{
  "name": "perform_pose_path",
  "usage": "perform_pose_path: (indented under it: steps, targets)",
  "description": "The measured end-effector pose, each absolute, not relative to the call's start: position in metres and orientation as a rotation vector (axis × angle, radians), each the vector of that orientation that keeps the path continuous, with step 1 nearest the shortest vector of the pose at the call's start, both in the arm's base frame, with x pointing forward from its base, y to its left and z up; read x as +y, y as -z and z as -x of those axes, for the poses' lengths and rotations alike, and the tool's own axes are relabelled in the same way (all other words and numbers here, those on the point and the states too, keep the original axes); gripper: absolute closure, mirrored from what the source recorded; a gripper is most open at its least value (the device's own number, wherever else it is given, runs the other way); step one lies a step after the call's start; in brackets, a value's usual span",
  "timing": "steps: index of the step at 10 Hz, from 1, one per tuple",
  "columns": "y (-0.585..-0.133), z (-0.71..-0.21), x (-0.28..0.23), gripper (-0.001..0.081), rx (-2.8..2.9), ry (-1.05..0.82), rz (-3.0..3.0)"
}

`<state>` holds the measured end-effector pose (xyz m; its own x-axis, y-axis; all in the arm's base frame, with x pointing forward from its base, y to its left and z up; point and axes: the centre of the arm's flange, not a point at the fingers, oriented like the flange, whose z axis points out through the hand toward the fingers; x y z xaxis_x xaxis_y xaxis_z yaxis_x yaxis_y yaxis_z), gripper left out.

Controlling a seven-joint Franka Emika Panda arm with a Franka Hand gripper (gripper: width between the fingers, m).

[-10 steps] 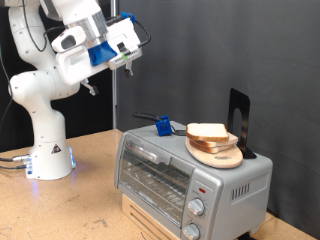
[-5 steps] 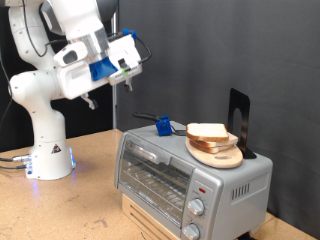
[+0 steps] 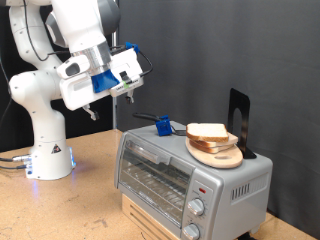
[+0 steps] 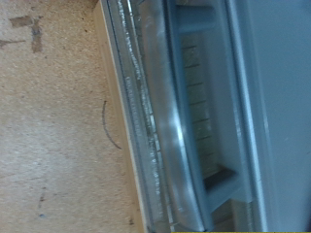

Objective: Make a piece of toast with the oven

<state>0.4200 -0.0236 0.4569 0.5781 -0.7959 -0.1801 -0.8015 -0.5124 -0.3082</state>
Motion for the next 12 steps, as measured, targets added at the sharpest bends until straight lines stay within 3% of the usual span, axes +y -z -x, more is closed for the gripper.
perform_pose_path:
  steps: [8, 12]
  targets:
    - [-0.382, -0.409, -0.01, 0.0118, 1.171, 0.091, 2.535]
    - [-0.36, -0.402, 0.003, 0.0118, 1.158, 0.063, 2.551]
